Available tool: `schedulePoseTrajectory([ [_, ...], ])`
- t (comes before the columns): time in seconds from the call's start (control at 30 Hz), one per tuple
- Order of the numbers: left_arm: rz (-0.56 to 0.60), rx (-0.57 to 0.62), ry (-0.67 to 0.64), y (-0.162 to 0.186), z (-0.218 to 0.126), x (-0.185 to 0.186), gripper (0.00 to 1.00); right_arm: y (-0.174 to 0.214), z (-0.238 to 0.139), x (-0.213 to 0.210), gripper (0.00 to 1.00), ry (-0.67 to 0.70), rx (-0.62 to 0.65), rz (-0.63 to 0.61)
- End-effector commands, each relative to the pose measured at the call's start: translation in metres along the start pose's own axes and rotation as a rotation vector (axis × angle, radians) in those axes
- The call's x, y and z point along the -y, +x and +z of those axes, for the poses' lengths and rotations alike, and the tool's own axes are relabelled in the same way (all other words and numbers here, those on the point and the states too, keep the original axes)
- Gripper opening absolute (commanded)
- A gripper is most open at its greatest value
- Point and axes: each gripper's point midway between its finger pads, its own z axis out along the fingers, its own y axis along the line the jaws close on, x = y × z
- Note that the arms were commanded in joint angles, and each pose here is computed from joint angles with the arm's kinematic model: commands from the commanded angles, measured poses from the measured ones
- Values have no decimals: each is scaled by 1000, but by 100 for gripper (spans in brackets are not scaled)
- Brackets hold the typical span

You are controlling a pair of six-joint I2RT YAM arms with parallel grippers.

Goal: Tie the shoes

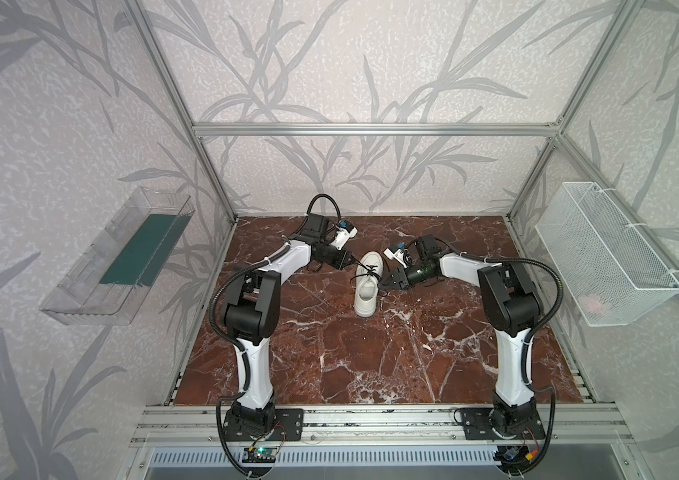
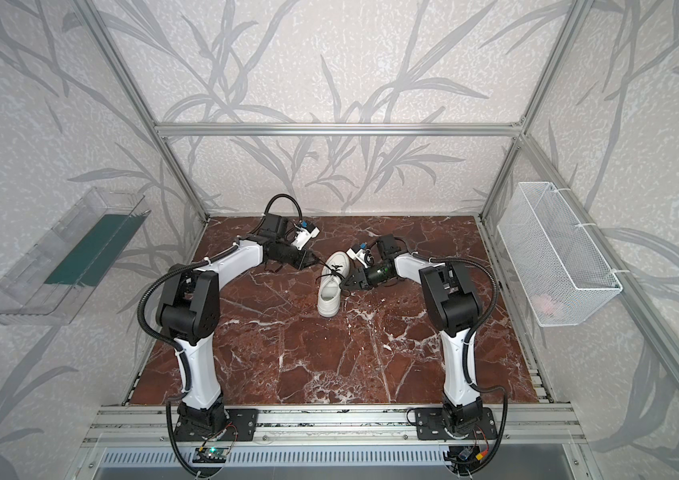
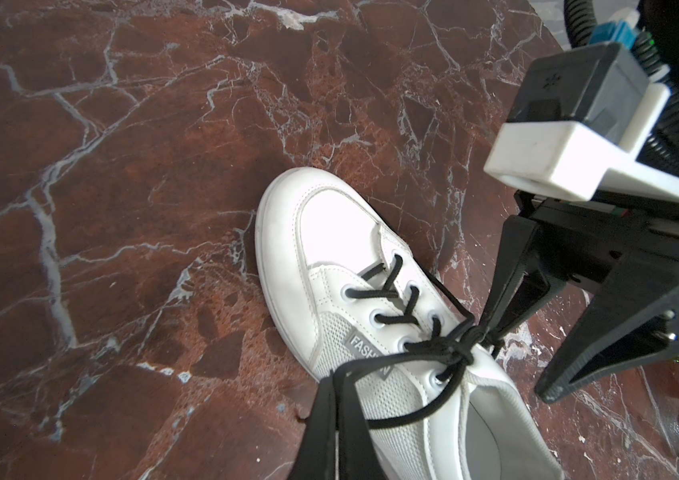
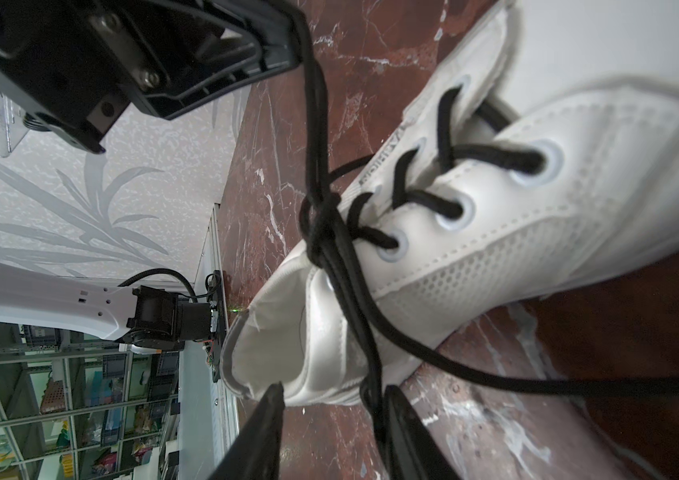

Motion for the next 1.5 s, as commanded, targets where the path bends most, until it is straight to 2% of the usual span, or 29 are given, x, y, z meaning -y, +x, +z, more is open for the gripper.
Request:
schedulePoseTrajectory([
  [0.0,-18,-5,12,0,0,0,0,-10,2,-7,36,-21,13,-32],
  [0.2,-20,-7,13,1,1,0,0,-13,3,-7,32,-39,15,-31],
  [0.33,-21,-11,12,3,1,-1,0,-14,3,-1,36,-25,17,-21],
  [0.6,-22,-9,15,3,2,-1,0,-14,4,9,36,-11,33,-11],
  [0.73,-24,-8,13,3,2,-1,0,-20,3,9,36,-69,68,3],
  [1.03,-27,-8,13,3,1,-1,0,-18,4,12,24,-86,68,20],
  [1.33,-38,-12,16,7,2,0,0,-11,9,21,19,-20,56,-2],
  [1.47,-27,-7,15,6,-1,2,0,-10,9,23,13,13,60,-10],
])
